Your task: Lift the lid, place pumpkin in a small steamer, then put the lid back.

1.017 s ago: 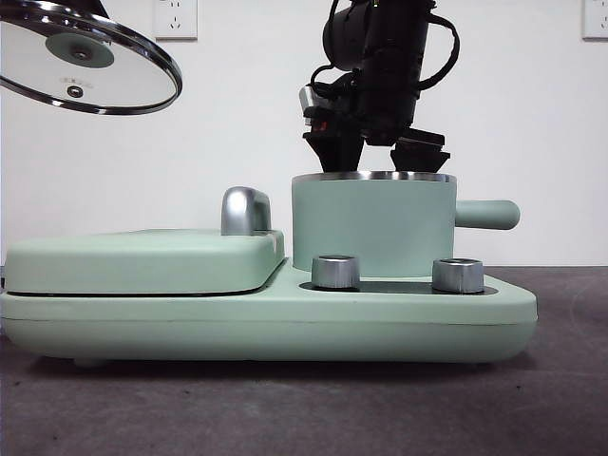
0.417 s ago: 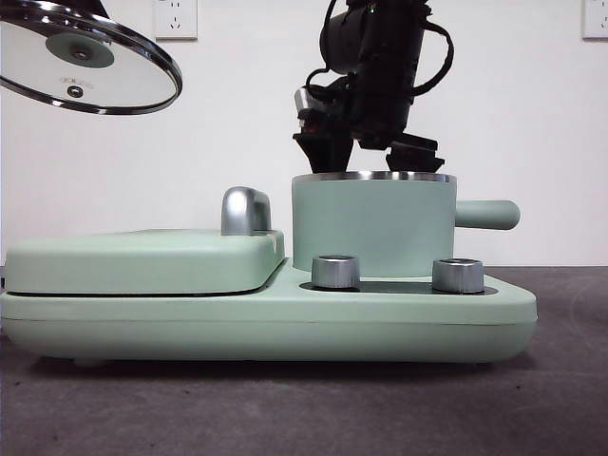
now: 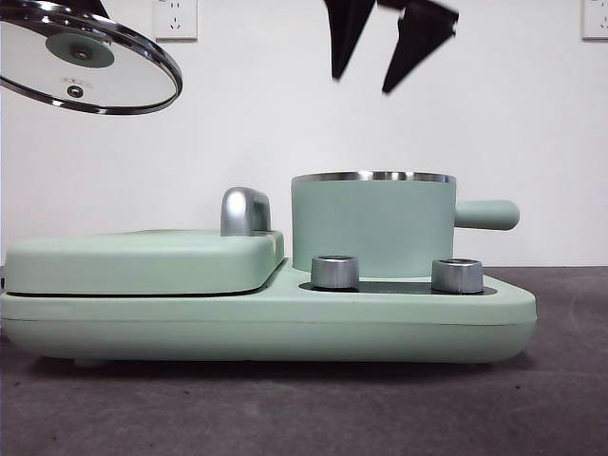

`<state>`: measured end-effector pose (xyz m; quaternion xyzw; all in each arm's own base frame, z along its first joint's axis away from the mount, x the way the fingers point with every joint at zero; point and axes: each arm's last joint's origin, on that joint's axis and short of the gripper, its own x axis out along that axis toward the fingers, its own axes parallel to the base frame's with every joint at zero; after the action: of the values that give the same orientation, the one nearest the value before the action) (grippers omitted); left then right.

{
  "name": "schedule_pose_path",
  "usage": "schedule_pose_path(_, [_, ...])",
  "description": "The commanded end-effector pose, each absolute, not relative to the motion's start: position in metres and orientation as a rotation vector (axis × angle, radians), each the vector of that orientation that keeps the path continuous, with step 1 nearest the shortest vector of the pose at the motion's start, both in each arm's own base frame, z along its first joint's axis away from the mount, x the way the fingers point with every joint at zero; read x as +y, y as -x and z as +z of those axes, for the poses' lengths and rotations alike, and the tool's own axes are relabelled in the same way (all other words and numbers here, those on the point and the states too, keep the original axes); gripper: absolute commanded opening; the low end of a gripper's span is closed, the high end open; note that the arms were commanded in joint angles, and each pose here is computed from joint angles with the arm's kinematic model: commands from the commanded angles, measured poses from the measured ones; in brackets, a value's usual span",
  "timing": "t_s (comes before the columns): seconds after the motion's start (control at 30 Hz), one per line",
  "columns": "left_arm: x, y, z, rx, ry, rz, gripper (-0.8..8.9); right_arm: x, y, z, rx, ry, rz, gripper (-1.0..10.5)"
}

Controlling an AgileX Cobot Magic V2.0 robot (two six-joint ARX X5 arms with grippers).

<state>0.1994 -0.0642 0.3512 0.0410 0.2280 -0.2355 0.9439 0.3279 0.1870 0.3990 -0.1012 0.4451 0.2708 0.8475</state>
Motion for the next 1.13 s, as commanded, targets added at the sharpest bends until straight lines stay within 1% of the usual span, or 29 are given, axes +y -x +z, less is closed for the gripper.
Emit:
schedule_pose_path(0.03, [-0.065,-0.201,0.357,0.428,-0.085,-0.487,0.1,0.183,-0.316,0.414,0.869,0.193,0.573,3.6])
schedule_pose_path(0.23, [-0.065,-0.201,0.357,0.428,-0.084,-0.488,0.1,0.167,-0.29,0.422,0.787,0.173,0.576,3.6])
schedule_pose_path(0.43, [-0.065,-0.201,0.357,0.43,-0.077,-0.488,0.1,0.153,-0.264,0.412,0.713,0.153,0.593,3.6])
schedule_pose_path(0.73, [-0.066,-0.201,0.357,0.427,-0.083,-0.494,0.1,0.126,-0.217,0.379,0.608,0.13,0.602,3.6])
schedule_pose_path(0.87, [-0.069,-0.2,0.358,0.421,-0.085,-0.504,0.1,0.113,-0.193,0.359,0.559,0.089,0.597,3.6])
schedule_pose_path(0.97, [-0.072,-0.201,0.358,0.407,-0.087,-0.52,0.1,0.104,-0.177,0.344,0.554,0.069,0.592,3.6])
schedule_pose_path(1.13, [-0.083,-0.205,0.36,0.364,-0.082,-0.603,0.1,0.091,-0.155,0.322,0.574,0.062,0.587,3.6])
